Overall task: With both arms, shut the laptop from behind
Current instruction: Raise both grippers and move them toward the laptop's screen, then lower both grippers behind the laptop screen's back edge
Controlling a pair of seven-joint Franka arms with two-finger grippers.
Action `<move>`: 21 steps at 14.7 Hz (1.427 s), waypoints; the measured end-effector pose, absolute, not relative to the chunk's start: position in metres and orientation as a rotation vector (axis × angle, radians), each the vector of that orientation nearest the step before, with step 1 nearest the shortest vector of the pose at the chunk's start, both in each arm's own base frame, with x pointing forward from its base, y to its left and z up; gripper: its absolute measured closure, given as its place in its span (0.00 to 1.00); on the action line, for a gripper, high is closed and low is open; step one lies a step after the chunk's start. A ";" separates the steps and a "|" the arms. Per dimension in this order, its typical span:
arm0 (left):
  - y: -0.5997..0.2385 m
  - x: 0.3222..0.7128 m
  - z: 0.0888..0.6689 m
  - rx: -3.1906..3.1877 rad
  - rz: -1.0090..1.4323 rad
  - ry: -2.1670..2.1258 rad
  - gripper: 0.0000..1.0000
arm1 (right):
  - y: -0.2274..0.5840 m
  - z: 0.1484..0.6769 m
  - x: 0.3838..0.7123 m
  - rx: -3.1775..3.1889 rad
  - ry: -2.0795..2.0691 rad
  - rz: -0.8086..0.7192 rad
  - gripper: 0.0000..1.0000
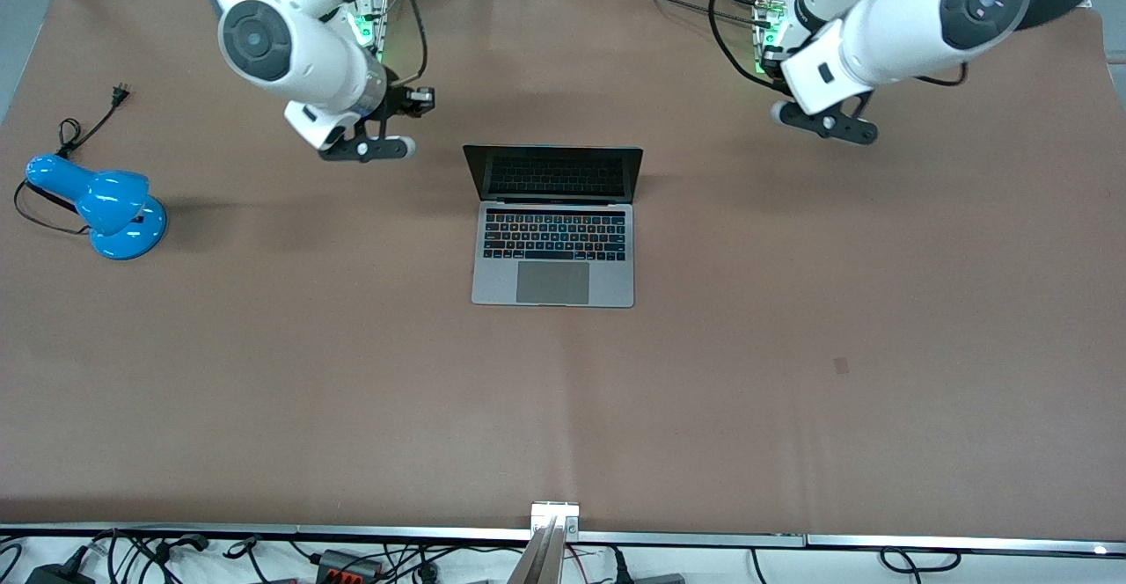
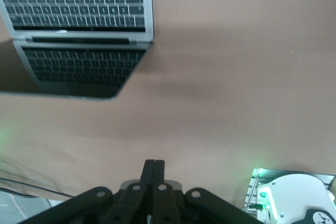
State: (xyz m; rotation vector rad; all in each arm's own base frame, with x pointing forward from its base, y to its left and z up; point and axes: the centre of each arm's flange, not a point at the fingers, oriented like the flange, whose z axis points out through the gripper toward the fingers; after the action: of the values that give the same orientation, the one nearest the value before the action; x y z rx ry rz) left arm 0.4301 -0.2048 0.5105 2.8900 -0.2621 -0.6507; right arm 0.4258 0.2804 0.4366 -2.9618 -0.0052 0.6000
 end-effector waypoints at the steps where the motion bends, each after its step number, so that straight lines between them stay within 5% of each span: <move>1: -0.216 0.419 0.501 2.893 -0.627 -0.277 0.99 | 0.284 0.434 0.417 -2.969 -0.011 0.605 0.99; 11: -0.321 0.353 0.413 2.900 -0.424 -0.238 0.99 | 0.333 0.397 0.359 -2.986 0.007 0.547 0.99; 21: -0.365 0.357 0.361 2.836 -0.245 -0.216 0.99 | 0.346 0.340 0.388 -2.945 0.086 0.485 0.99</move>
State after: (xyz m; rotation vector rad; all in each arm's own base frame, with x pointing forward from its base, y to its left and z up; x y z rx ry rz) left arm 0.3574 -0.3654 0.3607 2.8362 -0.2155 -0.2449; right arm 0.3879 0.3459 0.3405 -2.9453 0.0863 0.4851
